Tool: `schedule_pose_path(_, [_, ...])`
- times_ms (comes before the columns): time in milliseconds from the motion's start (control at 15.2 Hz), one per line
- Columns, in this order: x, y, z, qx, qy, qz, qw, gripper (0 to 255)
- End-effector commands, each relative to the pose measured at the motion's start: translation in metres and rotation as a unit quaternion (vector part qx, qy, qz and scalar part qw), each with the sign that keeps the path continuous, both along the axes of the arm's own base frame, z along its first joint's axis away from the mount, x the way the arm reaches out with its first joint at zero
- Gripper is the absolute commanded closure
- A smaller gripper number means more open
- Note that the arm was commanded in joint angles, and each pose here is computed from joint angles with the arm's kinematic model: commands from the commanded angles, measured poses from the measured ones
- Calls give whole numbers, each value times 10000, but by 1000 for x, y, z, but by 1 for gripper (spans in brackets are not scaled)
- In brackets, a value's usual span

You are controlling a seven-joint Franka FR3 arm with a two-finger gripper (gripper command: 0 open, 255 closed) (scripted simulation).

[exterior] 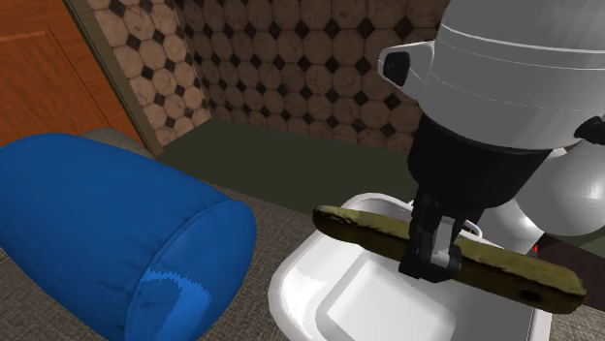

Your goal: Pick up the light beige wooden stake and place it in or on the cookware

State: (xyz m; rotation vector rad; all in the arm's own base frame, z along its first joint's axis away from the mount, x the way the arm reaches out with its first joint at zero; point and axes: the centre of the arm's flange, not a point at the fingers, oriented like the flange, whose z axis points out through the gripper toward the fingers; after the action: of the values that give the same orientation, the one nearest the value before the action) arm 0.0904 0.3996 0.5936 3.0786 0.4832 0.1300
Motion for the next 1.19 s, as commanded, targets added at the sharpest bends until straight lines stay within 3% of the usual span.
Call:
schedule_pose_path(0, [-1, 0, -9, 3, 0, -3, 10000, 255])
schedule_pose_path(528, [-1, 0, -52, 3, 0, -3, 10000, 255])
schedule_pose_path(1056, [-1, 0, -52, 3, 0, -3, 10000, 255])
schedule_pose_path(1122, [-1, 0, -52, 3, 0, -3, 10000, 0])
